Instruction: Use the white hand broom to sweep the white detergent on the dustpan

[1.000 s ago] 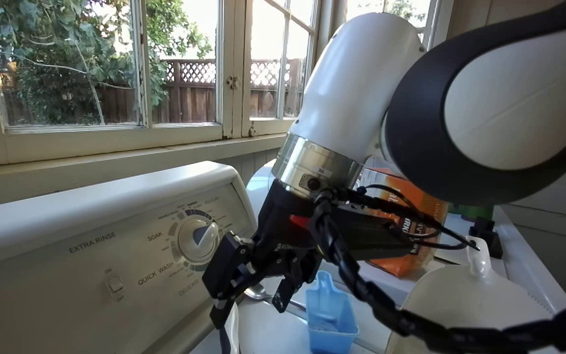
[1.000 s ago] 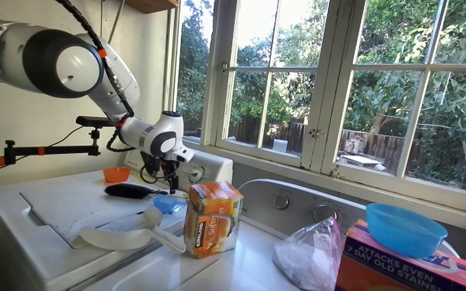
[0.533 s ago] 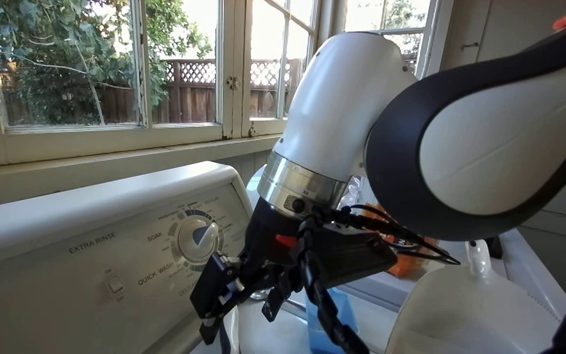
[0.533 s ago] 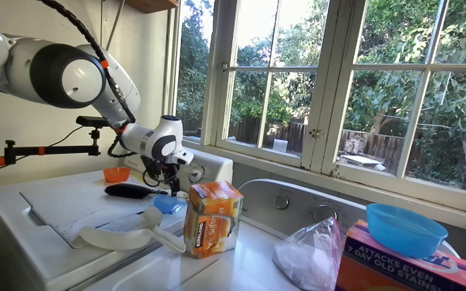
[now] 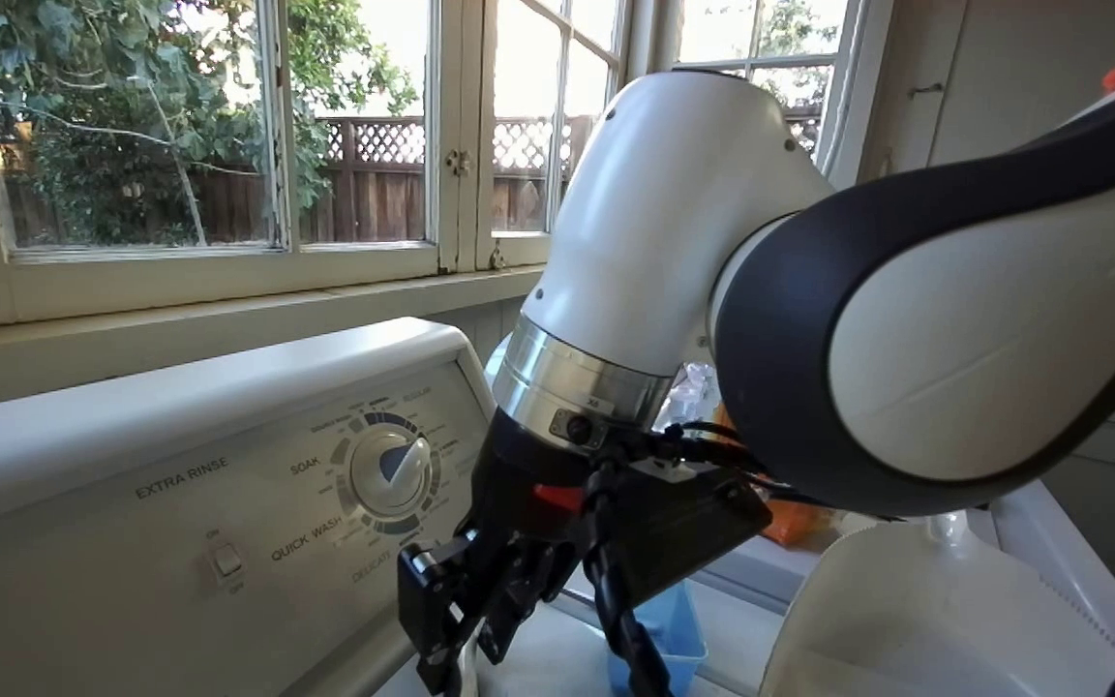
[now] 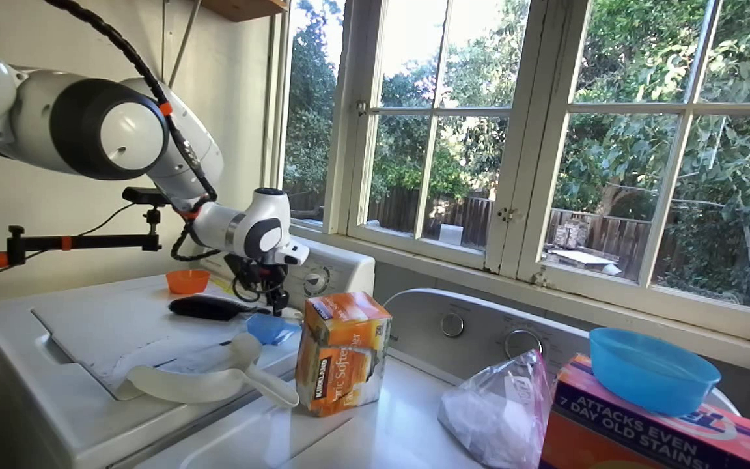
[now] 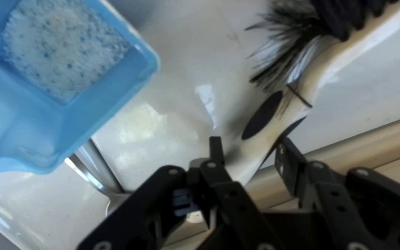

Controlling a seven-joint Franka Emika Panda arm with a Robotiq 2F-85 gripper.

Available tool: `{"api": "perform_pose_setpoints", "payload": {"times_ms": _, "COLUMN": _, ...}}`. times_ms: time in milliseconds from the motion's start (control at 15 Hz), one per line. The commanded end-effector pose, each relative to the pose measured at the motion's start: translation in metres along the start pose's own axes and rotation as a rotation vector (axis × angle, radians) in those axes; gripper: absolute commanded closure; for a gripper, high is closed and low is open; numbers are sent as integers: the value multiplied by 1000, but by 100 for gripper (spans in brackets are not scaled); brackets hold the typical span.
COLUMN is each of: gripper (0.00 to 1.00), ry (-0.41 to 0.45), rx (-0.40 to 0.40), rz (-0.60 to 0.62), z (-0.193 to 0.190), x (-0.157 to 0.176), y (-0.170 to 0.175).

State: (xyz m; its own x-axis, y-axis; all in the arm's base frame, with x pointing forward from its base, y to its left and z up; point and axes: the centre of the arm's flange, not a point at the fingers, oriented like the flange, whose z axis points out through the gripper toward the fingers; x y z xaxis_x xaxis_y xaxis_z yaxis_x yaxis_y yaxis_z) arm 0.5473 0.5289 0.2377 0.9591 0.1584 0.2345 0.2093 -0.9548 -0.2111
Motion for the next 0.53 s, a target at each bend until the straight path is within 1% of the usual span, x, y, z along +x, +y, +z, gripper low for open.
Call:
{"api": "perform_pose_setpoints", "payload": {"times_ms": 0, "gripper": 75, "ry": -2, "rx": -32, "rz": -37, "z": 5, "x": 4, "y": -4}}
{"api": "perform_pose_setpoints", "payload": {"times_ms": 67, "gripper": 77, "ry": -1, "rx": -33, "rz": -41, "z": 4, "x": 4, "y": -4}}
{"api": "perform_pose_setpoints", "payload": {"times_ms": 200, "gripper": 78, "ry": -6, "rx": -31, "rz": -37, "z": 2, "x": 4, "y": -3}}
{"api": "perform_pose_setpoints", "payload": {"times_ms": 267, "gripper": 81, "ry": -10, "rx": -30, "rz": -35, "z": 1, "x": 3, "y": -2}}
{"api": "perform_pose_setpoints", "payload": {"times_ms": 333, "gripper": 91, "ry": -13, "rx": -29, "rz": -30, "z": 0, "x": 3, "y": -1}}
{"api": "perform_pose_setpoints", "payload": {"times_ms": 400, "gripper": 94, "ry": -15, "rx": -28, "rz": -20, "z": -1, "x": 3, "y": -1}}
{"api": "perform_pose_setpoints", "payload": {"times_ms": 467, "gripper": 94, "ry": -12, "rx": -20, "rz": -3, "z": -6, "x": 4, "y": -2}}
